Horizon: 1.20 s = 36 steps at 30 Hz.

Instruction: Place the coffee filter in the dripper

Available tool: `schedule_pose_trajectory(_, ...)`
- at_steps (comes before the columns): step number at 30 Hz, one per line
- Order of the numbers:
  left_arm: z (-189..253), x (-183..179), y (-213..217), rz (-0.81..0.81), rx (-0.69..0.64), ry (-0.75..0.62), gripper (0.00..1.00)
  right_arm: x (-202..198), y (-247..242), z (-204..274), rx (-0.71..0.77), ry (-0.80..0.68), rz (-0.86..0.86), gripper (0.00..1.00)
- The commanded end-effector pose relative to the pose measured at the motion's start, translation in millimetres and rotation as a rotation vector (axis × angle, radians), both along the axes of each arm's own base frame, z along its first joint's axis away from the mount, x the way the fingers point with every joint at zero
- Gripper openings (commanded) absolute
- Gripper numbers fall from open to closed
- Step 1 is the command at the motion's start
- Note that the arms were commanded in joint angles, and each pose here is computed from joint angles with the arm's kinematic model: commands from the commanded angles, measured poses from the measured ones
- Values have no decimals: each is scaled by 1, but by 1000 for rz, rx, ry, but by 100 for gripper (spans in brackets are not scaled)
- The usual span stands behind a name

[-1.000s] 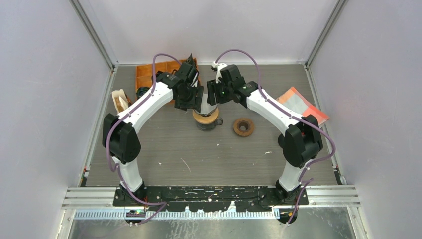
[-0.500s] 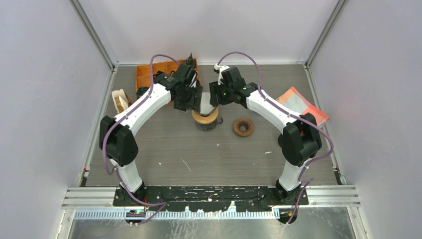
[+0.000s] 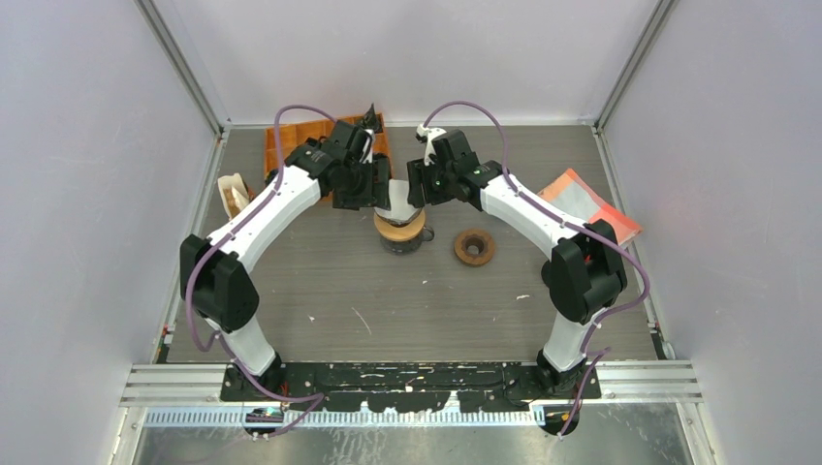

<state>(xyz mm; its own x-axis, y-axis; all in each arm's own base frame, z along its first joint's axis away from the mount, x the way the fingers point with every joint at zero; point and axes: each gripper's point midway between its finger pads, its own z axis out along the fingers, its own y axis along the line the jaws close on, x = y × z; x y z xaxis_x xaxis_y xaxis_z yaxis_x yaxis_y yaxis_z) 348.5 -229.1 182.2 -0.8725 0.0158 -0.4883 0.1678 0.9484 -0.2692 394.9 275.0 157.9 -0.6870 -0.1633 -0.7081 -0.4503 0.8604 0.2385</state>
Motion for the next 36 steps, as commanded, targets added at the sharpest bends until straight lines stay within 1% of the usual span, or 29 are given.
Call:
schedule_pose_trajectory(1,35,18,-5,19,-82,-116,76,4,4,28,57,-67,11,61)
schedule_pose_trajectory(11,9,32,3,49,-26,-75,76,5,2,26,43,-70,6,61)
schedule_pose_trajectory(25,-18,24,7,50,8,-14,75,5,-3,14,12,-59,-7,61)
schedule_pose_trajectory(36,-13,22,7,48,-1,-23,74,2,-2,30,37,-86,4,62)
